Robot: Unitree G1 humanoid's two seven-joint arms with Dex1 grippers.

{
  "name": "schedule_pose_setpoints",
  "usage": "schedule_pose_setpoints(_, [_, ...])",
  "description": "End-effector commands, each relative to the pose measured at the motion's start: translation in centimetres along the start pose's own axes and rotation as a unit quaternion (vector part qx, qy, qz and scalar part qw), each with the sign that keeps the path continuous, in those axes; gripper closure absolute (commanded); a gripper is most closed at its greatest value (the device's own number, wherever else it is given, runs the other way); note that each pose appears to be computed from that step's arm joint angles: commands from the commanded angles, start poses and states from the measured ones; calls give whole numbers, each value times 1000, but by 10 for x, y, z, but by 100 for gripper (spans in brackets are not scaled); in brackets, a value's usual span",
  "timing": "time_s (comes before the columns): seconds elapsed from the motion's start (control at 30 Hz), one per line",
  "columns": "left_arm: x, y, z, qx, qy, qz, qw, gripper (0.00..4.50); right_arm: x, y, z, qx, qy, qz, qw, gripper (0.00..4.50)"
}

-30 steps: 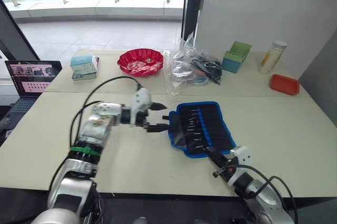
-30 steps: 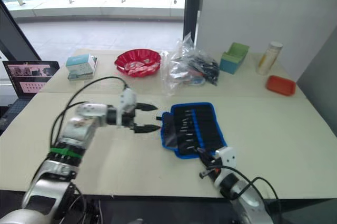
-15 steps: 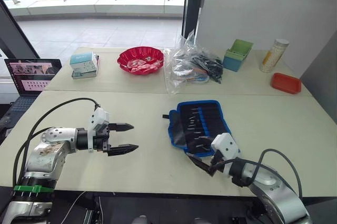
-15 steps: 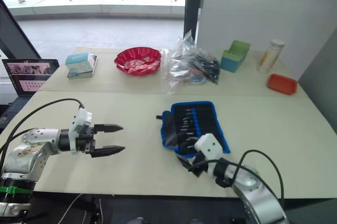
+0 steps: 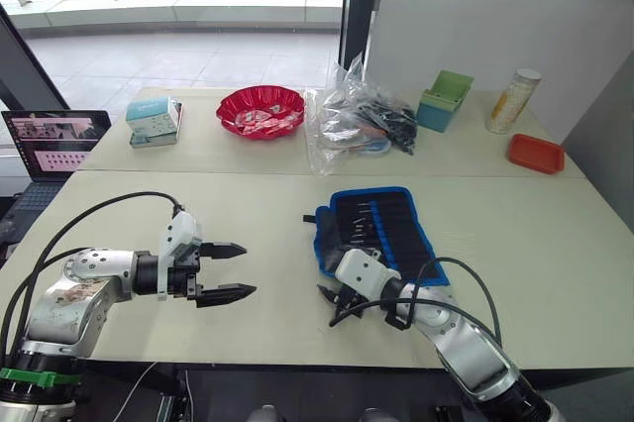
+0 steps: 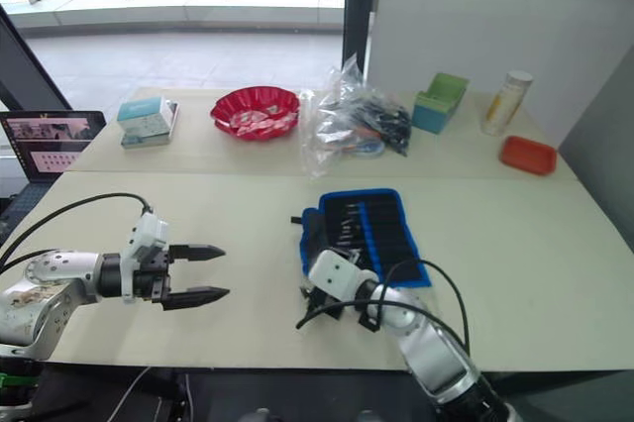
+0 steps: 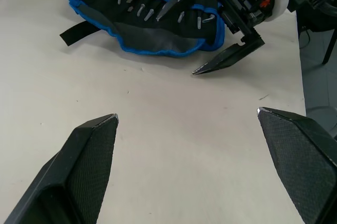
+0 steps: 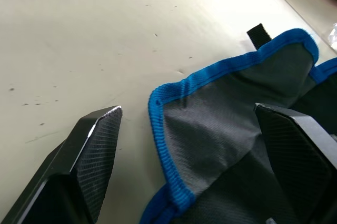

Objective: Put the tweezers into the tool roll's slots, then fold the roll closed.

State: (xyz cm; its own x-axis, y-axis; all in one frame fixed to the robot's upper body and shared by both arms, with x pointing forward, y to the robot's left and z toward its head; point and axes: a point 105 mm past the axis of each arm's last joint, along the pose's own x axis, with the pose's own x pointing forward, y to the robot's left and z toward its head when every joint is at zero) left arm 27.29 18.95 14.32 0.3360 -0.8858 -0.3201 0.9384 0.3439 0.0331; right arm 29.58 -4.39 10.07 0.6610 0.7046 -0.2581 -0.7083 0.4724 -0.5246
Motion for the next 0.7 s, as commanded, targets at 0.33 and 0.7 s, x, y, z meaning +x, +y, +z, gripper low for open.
schedule_pose_setpoints(0.33, [-11,7,12,17,2,15,1000,0,-3,-4,13,-16,-35,-1,999,379])
schedule_pose_setpoints(0.7, [11,15,6,44,35,-25,998,0,-20,7,15,-68,-53,82,993,447])
